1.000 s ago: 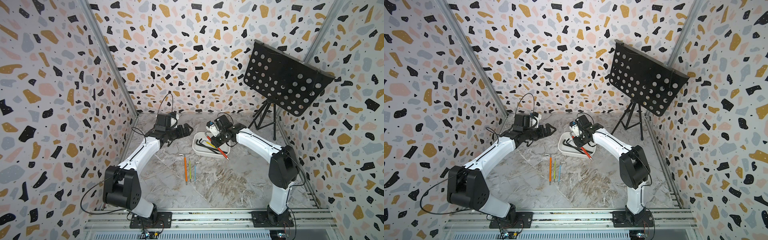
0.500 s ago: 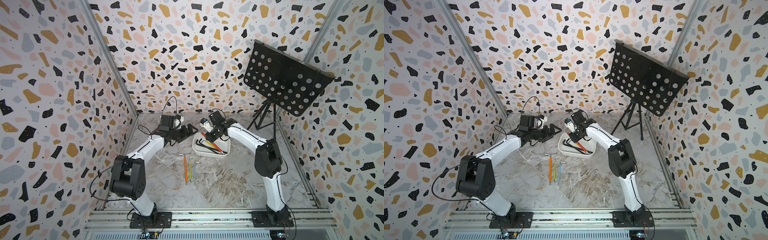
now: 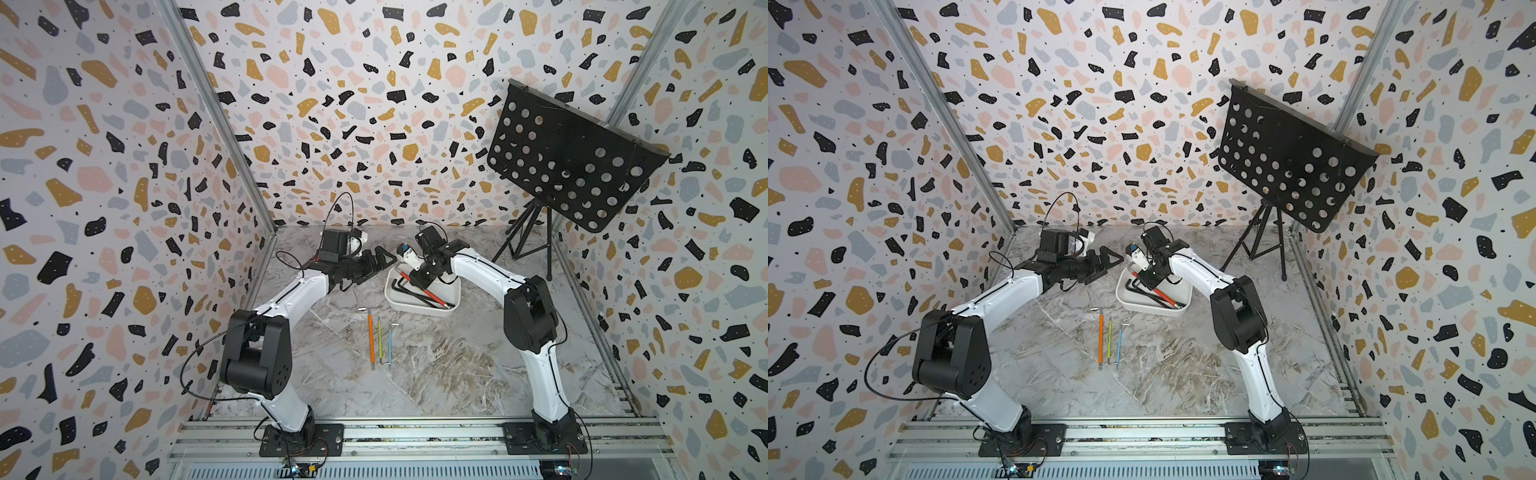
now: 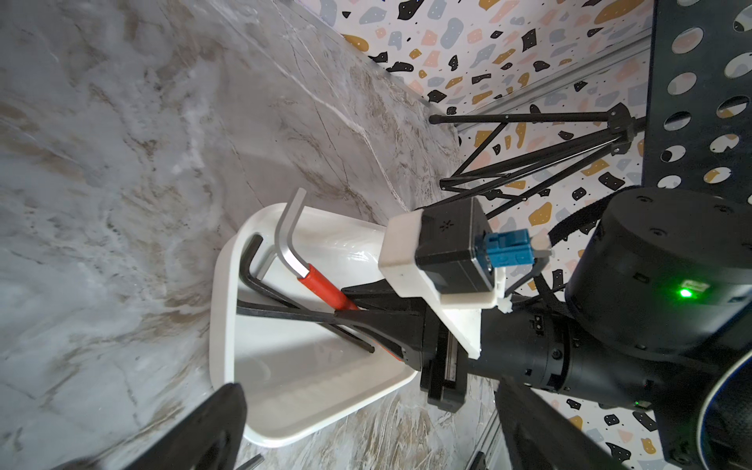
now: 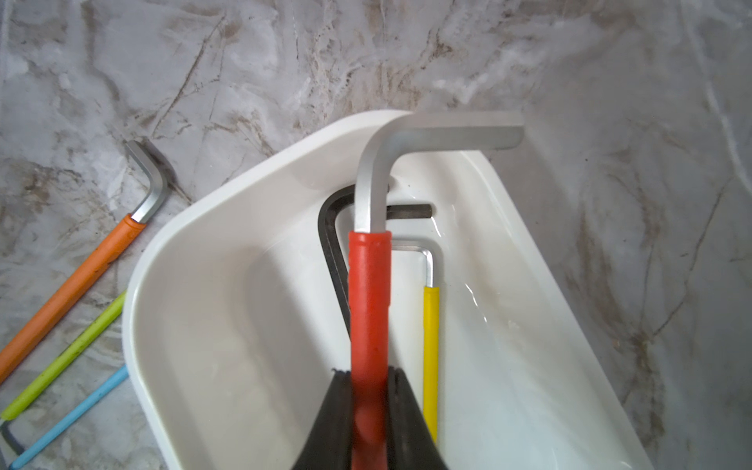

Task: Put the hex key on the desktop into the storage box
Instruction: Place the Allen key in the storage box.

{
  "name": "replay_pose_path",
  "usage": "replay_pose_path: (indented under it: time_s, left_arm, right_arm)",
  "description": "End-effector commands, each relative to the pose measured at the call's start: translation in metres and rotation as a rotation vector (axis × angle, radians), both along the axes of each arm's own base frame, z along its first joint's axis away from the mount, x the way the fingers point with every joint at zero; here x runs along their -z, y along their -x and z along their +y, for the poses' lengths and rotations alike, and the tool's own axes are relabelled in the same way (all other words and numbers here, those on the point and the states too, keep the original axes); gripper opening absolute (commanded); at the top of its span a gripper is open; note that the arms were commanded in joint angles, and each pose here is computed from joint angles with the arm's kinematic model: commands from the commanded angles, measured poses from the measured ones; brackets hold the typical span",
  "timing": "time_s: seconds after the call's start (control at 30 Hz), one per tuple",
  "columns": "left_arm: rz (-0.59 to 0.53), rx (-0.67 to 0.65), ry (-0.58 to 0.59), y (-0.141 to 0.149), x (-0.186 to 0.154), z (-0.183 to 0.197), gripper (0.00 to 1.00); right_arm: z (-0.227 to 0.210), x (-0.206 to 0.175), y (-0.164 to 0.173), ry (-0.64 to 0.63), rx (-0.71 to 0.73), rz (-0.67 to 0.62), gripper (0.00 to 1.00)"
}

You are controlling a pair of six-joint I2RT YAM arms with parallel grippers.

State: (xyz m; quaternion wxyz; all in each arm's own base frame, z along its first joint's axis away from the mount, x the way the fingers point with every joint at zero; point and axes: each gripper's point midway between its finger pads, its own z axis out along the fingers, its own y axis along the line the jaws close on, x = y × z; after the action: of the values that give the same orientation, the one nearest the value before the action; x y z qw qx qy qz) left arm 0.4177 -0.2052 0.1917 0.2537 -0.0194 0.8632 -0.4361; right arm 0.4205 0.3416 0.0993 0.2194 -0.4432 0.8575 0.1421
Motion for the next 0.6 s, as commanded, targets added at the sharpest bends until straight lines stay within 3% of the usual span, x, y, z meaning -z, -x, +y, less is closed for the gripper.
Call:
replay_pose_path:
  time_s: [0.0, 0.57]
  left_arm:
    - [-0.073, 0.006, 0.02, -0.003, -0.023, -0.001, 1.0]
    - [-0.068, -0.004, 0.014, -0.005, -0.021, 0.003, 1.0]
  right_arm:
    - [-0.001, 0.004, -0.003, 0.006, -0.011, -0.016, 0.0]
    - [0.002, 0.022, 0.004, -0.017, 0.005, 0.046, 0.0]
